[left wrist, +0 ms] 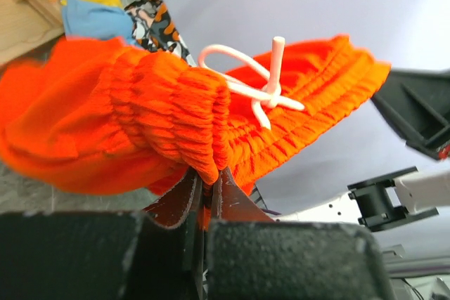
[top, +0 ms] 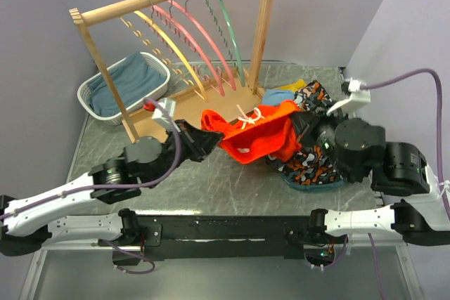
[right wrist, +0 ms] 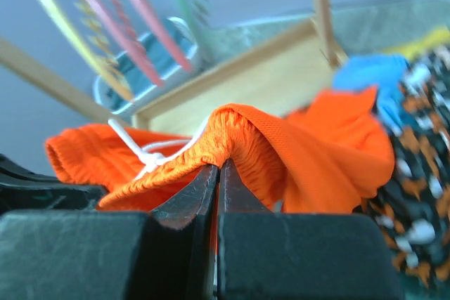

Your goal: Place the shorts on the hanger

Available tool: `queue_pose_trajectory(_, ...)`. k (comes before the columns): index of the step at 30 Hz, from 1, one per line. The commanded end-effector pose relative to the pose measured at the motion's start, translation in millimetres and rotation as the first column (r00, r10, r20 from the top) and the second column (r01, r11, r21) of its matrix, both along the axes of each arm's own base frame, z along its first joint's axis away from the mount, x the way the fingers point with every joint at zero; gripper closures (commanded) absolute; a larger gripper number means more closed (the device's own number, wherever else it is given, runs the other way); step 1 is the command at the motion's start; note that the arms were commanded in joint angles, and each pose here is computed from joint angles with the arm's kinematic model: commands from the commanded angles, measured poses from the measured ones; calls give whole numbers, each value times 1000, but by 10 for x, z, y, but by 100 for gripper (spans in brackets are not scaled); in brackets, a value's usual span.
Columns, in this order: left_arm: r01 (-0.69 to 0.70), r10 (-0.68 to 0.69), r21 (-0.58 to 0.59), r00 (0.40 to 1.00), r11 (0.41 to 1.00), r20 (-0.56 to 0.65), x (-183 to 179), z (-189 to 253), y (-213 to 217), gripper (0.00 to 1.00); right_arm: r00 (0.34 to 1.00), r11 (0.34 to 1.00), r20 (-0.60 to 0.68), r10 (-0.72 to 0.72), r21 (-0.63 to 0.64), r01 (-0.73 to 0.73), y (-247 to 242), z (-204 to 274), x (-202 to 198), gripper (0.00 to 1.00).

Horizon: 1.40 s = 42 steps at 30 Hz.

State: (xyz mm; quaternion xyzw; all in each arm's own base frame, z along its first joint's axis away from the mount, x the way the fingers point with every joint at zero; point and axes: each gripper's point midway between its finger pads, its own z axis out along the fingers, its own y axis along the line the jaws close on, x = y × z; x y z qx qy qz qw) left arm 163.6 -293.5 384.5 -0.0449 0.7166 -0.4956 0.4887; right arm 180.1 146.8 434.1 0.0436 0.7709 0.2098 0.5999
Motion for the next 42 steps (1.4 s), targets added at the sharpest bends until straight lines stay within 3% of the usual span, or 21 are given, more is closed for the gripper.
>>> queue_pose_trajectory(1,-9,8,18,997,1000,77,-93,295,376,99,987,1000,163,14,-1,-14,83,749,109,100)
queue_pose_trajectory(7,-48,50,-19,991,999,126,-149,623,755,99,973,993,210,97,38,-107,399,1160,114,100)
queue_pose_trajectory(12,-85,84,9,992,996,95,-127,490,860,99,975,985,150,162,27,-168,594,906,173,100)
queue_pose_trajectory(14,-111,109,41,993,993,51,-100,291,888,99,986,989,85,144,32,-147,540,498,324,100)
queue_pose_trajectory(15,-119,117,84,993,989,30,-75,65,854,99,988,988,5,153,-31,-153,602,-26,420,100)
queue_pose_trajectory(17,-161,164,106,986,981,-19,-31,-195,892,99,985,984,-17,173,45,-173,514,-264,454,100)
queue_pose_trajectory(18,-177,186,157,982,972,-45,1,-500,866,99,980,985,-99,172,3,-172,526,-760,496,100)
queue_pose_trajectory(19,-191,203,168,977,967,-60,17,-632,872,99,974,979,-109,201,45,-197,552,-863,461,100)
queue_pose_trajectory(21,-205,230,200,966,958,-114,39,-1034,823,98,960,984,-218,178,25,-177,522,-1483,518,100)
queue_pose_trajectory(24,-247,290,232,941,941,-174,91,-1515,787,96,933,983,-313,178,17,-182,584,-2012,558,100)
queue_pose_trajectory(30,-327,402,297,882,897,-246,178,-2199,792,81,907,988,-420,28,-129,-90,487,-2560,796,100)
queue_pose_trajectory(35,-344,434,338,868,876,-242,237,-2400,781,56,901,984,-433,11,-154,-86,506,-2621,859,100)
queue_pose_trajectory(42,-353,458,371,855,859,-245,250,-2516,830,47,904,979,-426,-29,-194,-60,438,-2572,957,100)
